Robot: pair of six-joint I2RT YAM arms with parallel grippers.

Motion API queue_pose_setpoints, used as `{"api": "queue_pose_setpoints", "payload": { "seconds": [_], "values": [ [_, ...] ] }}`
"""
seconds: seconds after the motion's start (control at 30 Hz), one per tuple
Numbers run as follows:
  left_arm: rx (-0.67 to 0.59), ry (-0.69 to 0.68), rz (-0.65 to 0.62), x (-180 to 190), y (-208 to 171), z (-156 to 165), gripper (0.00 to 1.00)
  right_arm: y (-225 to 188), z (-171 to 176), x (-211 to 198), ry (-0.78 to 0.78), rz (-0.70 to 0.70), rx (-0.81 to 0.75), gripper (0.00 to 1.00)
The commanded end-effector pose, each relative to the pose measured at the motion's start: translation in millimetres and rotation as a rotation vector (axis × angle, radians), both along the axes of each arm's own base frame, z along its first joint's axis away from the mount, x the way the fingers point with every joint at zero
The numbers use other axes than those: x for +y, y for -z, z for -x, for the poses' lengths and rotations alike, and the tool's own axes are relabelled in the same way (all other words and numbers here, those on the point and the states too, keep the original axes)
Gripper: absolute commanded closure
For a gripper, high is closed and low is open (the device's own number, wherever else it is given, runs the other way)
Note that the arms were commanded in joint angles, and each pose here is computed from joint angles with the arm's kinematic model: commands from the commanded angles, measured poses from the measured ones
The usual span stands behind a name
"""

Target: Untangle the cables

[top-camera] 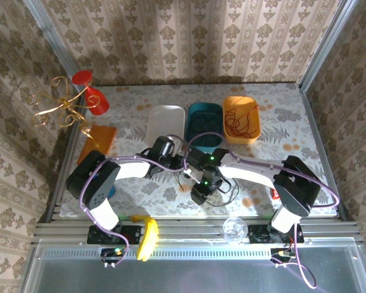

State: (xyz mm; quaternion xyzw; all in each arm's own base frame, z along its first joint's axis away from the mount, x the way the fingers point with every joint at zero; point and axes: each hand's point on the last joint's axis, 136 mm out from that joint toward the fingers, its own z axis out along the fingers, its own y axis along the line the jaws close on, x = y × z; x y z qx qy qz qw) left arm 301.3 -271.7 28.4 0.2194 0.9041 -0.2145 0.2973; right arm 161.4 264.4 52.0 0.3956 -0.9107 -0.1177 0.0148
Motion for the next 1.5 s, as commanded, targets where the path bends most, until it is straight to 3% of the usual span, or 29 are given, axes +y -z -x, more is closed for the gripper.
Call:
{"api": "queue_pose_setpoints", "payload": {
  "seconds": [0.0,0.1,0.3,0.37,0.43,0.57,0.83,0.97,1.07,1.23,1.47],
  "values": [
    [0.007,-0.040,0.071,-5,-9,-12,0.58,6,9,-12,-0.106,0.127,0.044,0.36],
    [-0.005,-0.070,0.100,-2,-16,-19,0.58,15,16,-23,-0.158,0.238,0.091,0.37],
    [-0.037,-0.090,0.111,-1,-26,-25,0.58,25,22,-33,-0.205,0.321,0.154,0.36],
    [-0.045,-0.096,0.116,-1,-28,-26,0.58,34,22,-34,-0.216,0.345,0.159,0.42],
    [-0.043,-0.091,0.127,-3,-30,-26,0.58,39,20,-32,-0.208,0.344,0.149,0.55],
    [-0.045,-0.059,0.124,-9,-32,-21,0.58,24,16,-26,-0.185,0.293,0.102,0.71],
    [-0.085,0.113,0.153,-44,-51,4,0.52,-51,-8,-21,-0.033,0.010,-0.023,0.75],
    [-0.100,0.171,0.172,-59,-61,11,0.51,-80,-26,-29,0.057,-0.122,-0.058,0.83],
    [-0.101,0.180,0.167,-61,-60,12,0.51,-77,-20,-34,0.060,-0.125,-0.009,0.76],
    [-0.108,0.093,0.109,-43,-48,1,0.50,-25,17,-32,-0.022,0.022,0.106,0.58],
    [-0.102,-0.001,0.091,-23,-39,-10,0.48,7,10,-11,-0.097,0.138,0.095,0.52]
  ]
}}
